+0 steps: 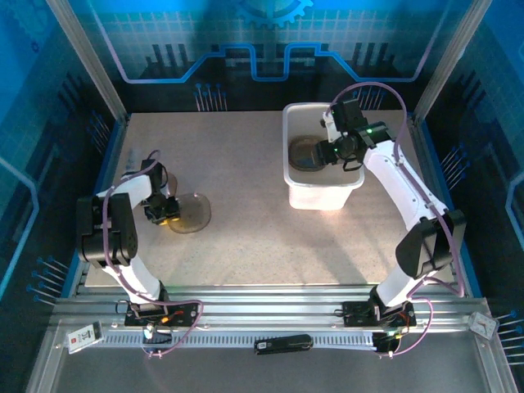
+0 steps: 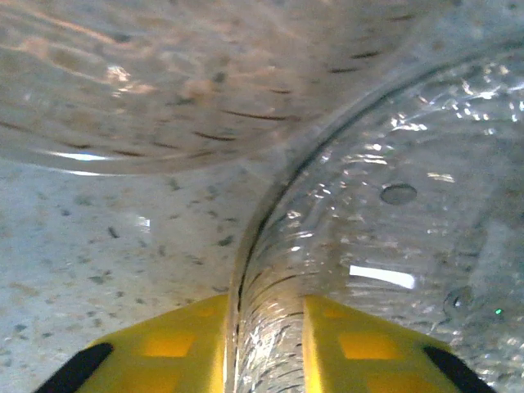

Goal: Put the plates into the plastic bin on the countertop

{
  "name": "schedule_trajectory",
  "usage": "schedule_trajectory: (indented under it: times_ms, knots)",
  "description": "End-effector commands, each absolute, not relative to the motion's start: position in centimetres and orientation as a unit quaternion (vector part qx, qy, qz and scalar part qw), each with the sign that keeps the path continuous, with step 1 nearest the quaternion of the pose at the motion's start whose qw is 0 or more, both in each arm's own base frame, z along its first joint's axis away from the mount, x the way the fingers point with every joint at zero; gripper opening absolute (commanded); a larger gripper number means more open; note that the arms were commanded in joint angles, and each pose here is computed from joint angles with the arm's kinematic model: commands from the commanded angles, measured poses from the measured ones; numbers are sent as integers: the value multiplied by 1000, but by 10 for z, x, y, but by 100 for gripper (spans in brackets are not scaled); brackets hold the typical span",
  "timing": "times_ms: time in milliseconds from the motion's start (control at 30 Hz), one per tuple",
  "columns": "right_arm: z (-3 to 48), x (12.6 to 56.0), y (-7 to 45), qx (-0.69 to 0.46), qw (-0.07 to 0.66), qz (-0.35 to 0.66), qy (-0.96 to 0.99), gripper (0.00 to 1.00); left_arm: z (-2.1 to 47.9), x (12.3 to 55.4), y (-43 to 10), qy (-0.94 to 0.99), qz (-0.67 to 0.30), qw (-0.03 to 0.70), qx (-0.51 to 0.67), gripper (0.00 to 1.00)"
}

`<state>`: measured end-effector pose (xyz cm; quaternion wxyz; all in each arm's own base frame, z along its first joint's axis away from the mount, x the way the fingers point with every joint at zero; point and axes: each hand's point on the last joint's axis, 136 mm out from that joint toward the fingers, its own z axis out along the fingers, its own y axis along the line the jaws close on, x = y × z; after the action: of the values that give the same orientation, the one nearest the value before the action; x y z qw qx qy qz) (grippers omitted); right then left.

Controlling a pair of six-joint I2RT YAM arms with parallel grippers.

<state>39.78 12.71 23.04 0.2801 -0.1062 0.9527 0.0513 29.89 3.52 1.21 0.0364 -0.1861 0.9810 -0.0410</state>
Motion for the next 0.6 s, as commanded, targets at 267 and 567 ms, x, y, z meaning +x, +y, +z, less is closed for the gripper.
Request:
schedule_trajectory:
  times_ms: [267, 567]
  knots:
    - [238, 395, 124, -96, 302, 72, 946, 59, 12, 294, 6, 989, -60, 25, -135, 11]
    - [240, 388, 123, -90, 307, 86, 943, 59, 45, 295, -11, 986, -89, 64, -126, 1]
